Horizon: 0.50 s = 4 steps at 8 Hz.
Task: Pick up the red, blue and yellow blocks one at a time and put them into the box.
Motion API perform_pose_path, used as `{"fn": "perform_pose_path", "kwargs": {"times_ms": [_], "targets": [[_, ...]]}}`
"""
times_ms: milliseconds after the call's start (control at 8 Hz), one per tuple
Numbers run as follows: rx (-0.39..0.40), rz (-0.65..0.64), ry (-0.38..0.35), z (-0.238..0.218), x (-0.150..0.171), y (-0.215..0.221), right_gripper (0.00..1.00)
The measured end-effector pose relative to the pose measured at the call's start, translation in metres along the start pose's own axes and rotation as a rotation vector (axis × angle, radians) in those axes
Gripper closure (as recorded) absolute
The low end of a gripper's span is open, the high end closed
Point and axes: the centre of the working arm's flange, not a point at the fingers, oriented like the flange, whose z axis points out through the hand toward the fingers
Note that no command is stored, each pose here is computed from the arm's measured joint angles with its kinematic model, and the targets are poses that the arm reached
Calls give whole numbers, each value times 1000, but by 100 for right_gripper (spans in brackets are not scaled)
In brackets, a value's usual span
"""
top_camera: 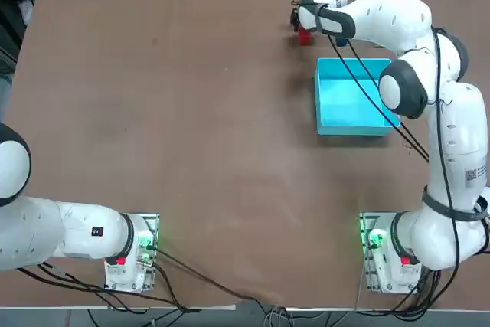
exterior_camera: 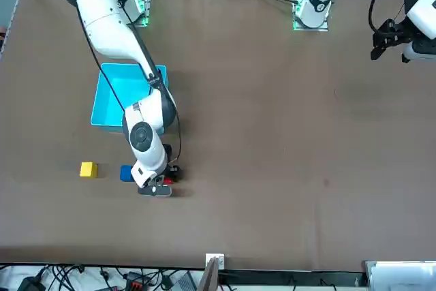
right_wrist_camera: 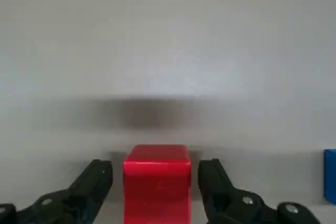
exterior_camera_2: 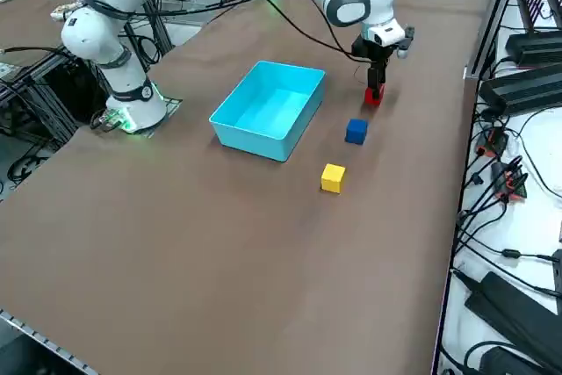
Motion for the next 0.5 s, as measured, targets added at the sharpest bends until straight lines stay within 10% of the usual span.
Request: {"fn": "perform_pose_path", "kwargs": {"times_ms": [500], "targets": [[5,35,-9,3,-2,-1,31]]}}
